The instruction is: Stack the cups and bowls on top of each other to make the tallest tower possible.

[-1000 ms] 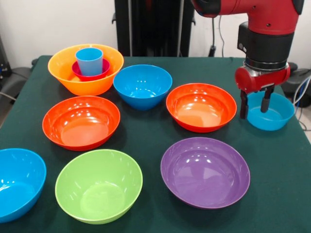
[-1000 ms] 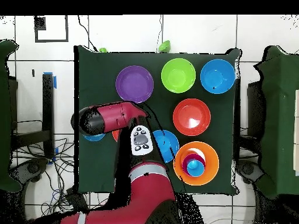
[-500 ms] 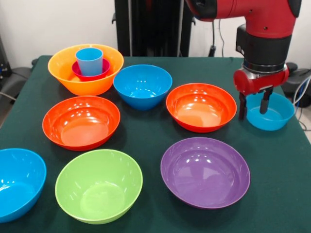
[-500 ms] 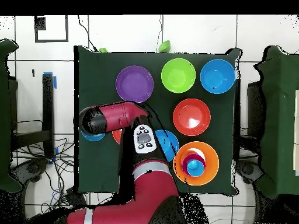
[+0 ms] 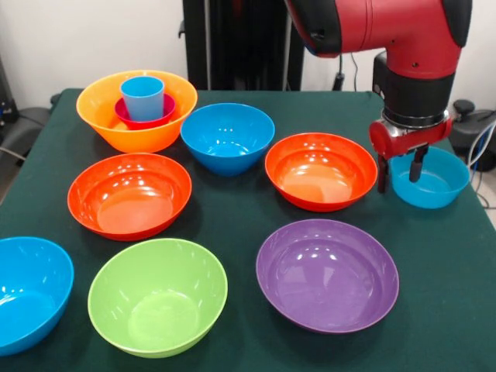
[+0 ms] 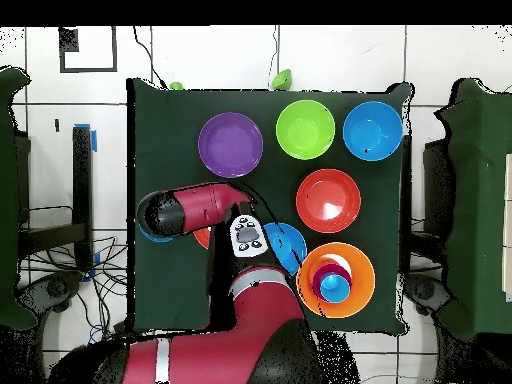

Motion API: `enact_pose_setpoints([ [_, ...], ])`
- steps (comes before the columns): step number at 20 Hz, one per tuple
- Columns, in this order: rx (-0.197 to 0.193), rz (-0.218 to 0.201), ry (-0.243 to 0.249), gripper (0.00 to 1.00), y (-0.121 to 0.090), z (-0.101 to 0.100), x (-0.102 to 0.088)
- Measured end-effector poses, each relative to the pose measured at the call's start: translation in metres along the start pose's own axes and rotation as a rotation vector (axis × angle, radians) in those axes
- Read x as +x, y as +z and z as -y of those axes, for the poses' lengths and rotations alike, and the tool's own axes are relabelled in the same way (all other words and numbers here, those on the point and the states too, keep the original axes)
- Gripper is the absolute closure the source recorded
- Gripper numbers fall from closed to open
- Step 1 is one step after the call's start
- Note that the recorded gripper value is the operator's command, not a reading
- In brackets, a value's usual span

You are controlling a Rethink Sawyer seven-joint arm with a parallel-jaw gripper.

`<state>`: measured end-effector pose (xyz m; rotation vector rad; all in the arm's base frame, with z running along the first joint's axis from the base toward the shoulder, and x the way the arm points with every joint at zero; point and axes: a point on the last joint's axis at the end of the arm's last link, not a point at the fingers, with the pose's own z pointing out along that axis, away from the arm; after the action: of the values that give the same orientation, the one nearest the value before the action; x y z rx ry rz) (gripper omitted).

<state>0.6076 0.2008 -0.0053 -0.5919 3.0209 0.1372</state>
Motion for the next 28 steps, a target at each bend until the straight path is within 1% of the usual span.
enact_pose_setpoints([
  [6, -0.025, -0.035, -0.001, 0.00, 0.016, -0.010, 0.014],
  [12, -0.043, -0.058, -0.004, 0.00, 0.024, -0.018, 0.025],
  [14, -0.053, -0.070, -0.008, 0.00, 0.025, -0.024, 0.030],
  [18, -0.062, -0.078, -0.011, 0.00, 0.027, -0.029, 0.034],
  [21, -0.064, -0.075, -0.012, 0.00, 0.029, -0.031, 0.034],
  [22, -0.063, -0.064, -0.018, 1.00, 0.031, -0.034, 0.033],
  [25, -0.061, -0.060, -0.022, 1.00, 0.031, -0.036, 0.033],
  [28, -0.053, -0.034, -0.037, 1.00, 0.029, -0.044, 0.027],
])
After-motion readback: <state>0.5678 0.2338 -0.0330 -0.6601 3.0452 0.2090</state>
